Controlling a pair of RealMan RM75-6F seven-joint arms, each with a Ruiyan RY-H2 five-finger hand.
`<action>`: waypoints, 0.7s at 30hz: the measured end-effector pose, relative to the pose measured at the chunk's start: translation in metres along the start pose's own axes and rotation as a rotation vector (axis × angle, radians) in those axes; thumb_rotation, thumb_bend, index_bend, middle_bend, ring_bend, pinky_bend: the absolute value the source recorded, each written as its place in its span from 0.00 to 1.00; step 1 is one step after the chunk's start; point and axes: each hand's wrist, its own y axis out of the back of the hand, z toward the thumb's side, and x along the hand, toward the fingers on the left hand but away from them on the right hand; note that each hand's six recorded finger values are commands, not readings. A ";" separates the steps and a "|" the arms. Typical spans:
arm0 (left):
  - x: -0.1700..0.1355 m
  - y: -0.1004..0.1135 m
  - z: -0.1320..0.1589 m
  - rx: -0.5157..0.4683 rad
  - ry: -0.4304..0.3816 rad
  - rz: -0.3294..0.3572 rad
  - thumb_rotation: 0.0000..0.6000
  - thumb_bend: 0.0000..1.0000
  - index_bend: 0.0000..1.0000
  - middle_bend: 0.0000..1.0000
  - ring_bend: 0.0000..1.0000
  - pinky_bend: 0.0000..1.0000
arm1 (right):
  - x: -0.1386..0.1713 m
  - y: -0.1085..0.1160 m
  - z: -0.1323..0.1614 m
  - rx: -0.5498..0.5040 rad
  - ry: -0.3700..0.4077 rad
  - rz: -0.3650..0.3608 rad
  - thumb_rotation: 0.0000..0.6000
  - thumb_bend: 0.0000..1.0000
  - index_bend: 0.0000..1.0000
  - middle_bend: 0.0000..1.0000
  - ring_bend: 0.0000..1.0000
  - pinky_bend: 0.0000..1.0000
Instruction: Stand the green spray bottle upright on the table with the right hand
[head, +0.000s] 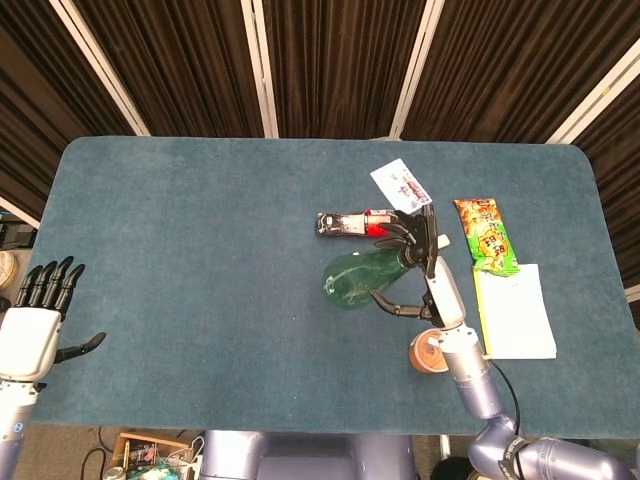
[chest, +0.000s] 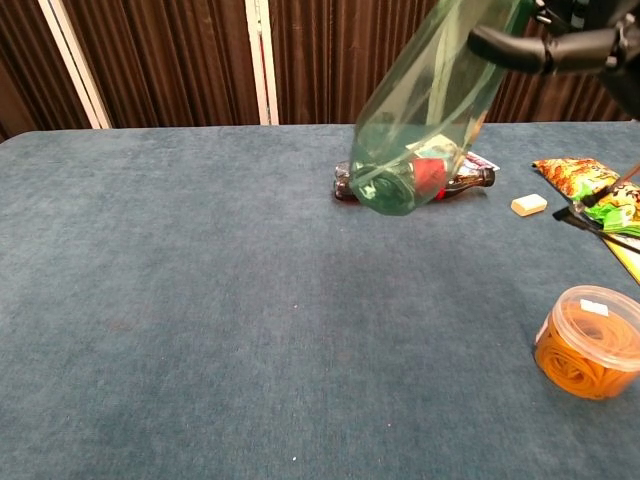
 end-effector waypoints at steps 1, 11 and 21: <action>0.000 0.000 0.000 0.000 -0.001 0.000 1.00 0.02 0.00 0.00 0.00 0.07 | 0.002 -0.002 -0.003 0.010 0.005 -0.001 1.00 0.53 0.92 0.18 0.00 0.00; 0.001 0.000 0.002 -0.005 -0.010 -0.005 1.00 0.02 0.00 0.00 0.00 0.07 | 0.020 -0.036 -0.027 0.192 0.056 0.074 1.00 0.53 0.92 0.16 0.00 0.00; -0.001 -0.001 0.004 -0.012 -0.024 -0.012 1.00 0.03 0.00 0.00 0.00 0.07 | 0.029 -0.064 -0.042 0.264 0.046 0.150 1.00 0.53 0.91 0.14 0.00 0.00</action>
